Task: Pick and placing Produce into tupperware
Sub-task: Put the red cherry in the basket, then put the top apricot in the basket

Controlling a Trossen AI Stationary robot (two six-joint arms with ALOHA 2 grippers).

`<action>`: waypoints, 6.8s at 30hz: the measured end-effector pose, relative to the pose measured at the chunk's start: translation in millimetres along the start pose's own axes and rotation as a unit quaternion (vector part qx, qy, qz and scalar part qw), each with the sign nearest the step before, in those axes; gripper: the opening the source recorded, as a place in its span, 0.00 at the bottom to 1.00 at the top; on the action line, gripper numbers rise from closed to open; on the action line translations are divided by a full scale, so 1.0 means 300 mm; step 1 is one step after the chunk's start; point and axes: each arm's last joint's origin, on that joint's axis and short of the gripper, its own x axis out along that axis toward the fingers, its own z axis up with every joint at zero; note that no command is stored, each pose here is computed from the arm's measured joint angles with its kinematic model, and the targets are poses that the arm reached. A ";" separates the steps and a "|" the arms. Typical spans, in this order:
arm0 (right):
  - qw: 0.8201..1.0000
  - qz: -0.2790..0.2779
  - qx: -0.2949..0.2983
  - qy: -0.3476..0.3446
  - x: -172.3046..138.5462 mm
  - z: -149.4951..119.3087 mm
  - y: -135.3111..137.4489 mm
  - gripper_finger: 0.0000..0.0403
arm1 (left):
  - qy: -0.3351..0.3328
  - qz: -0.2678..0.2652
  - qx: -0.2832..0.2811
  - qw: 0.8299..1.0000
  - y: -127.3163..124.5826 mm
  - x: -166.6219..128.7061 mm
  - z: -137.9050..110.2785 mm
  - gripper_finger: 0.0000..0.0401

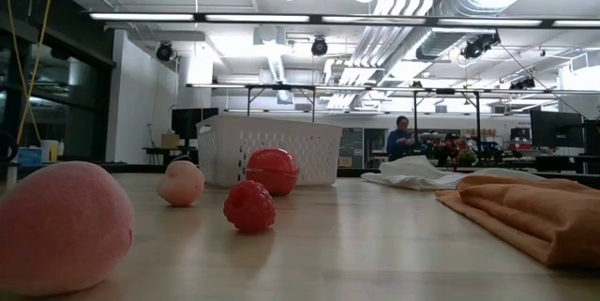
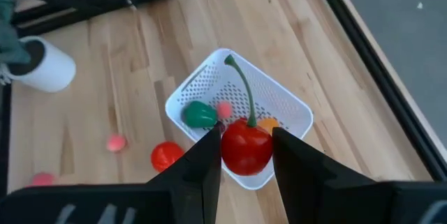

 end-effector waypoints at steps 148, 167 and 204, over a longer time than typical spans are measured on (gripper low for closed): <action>0.990 0.001 -0.101 0.097 0.031 0.011 0.172 0.42 | 0.043 0.028 0.143 0.988 -0.073 0.011 -0.076 0.01; 0.986 -0.048 -0.124 0.102 -0.031 -0.063 0.346 0.41 | 0.027 0.009 0.145 0.989 -0.083 0.012 -0.065 0.01; 0.994 0.049 0.051 0.084 0.150 -0.634 0.327 0.34 | -0.004 -0.010 0.148 0.989 -0.122 0.091 0.004 0.01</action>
